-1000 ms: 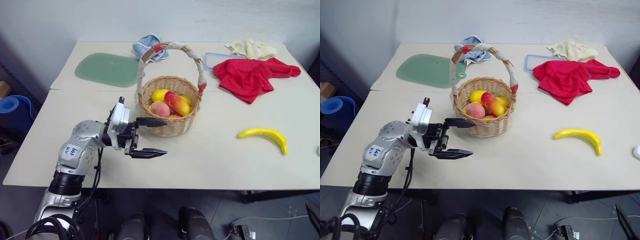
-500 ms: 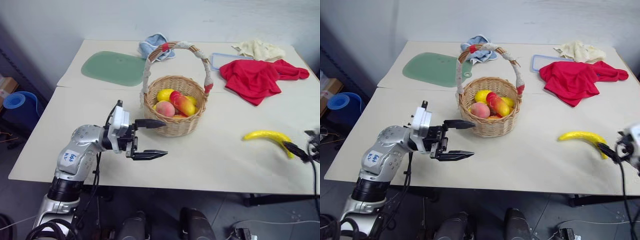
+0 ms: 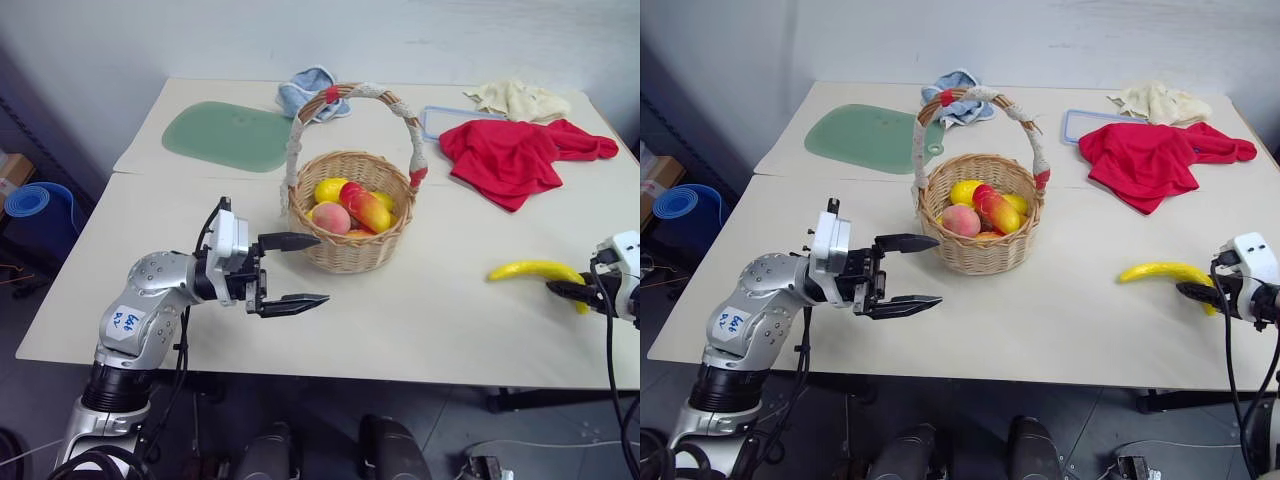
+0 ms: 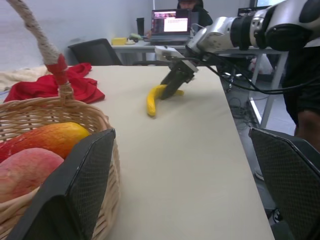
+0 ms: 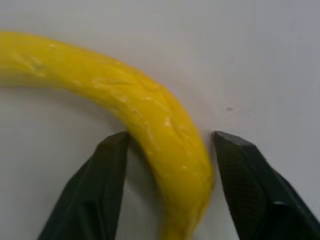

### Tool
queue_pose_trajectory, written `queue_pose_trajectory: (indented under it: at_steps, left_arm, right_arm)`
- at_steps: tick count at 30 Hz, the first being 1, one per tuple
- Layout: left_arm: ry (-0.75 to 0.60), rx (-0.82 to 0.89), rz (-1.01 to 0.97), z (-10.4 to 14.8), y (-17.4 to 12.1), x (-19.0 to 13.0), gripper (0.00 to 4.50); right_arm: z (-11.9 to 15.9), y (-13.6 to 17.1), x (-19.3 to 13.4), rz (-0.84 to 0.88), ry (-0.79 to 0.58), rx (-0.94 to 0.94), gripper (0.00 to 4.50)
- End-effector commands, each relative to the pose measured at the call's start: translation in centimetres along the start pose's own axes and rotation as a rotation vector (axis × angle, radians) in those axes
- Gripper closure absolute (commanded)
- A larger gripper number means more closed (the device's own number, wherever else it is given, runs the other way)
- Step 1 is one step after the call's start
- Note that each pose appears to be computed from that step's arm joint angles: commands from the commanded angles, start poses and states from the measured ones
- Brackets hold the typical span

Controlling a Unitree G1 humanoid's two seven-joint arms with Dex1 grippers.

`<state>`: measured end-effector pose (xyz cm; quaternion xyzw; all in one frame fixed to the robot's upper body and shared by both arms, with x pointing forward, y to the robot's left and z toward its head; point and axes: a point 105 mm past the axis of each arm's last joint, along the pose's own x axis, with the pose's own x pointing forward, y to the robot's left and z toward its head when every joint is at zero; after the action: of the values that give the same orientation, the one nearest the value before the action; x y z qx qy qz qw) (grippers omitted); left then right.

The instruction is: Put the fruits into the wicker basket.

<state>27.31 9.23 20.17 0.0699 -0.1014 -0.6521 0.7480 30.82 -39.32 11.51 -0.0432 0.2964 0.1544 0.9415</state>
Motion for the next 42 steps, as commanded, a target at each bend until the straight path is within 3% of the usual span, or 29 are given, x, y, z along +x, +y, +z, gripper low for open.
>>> queue_pose_trajectory:
  at_steps: [1,3,5,8,14,17,24,31,35,39,42]
  left_arm:
    - [-0.023,0.028,0.005,0.9,-0.3,-0.1,0.00]
    - [-0.021,0.022,0.048,0.8,0.1,-0.8,0.00]
    - [-0.034,0.016,0.130,0.8,0.9,-2.4,0.00]
    - [-0.025,-0.004,0.251,0.0,1.7,-4.9,0.00]
    - [0.004,0.009,0.370,-0.2,1.8,-7.4,0.00]
    - [-0.017,0.017,0.408,0.2,1.9,-7.6,0.00]
    - [-0.039,0.011,0.401,0.4,1.0,-6.6,0.00]
    - [-0.047,0.008,0.405,0.3,0.6,-6.2,0.00]
    - [-0.051,0.010,0.400,0.3,0.4,-6.0,0.00]
    - [-0.052,0.016,0.393,0.6,0.5,-6.0,0.00]
    - [-0.052,0.019,0.389,0.6,0.5,-5.9,0.00]
  right_arm:
    - [0.9,1.3,-1.6,0.093,-0.030,0.027,3.45]
    - [2.2,3.5,-2.3,0.166,-0.060,0.003,3.70]
    - [4.0,8.1,-3.3,0.316,-0.096,-0.058,3.70]
    - [6.6,13.7,-3.9,0.410,-0.173,-0.092,3.70]
    - [12.4,26.0,-0.5,0.540,-0.439,0.105,3.70]
    - [14.3,29.4,0.7,0.499,-0.490,0.182,3.70]
    - [17.5,30.6,2.7,0.337,-0.557,0.270,3.70]
    - [18.0,29.8,3.2,0.310,-0.538,0.224,1.41]
    - [15.8,31.1,0.6,0.556,-0.485,-0.029,0.07]
    - [12.4,28.1,-2.6,0.635,-0.516,-0.294,0.02]
    - [13.4,23.0,-1.6,0.449,-0.600,-0.341,0.02]
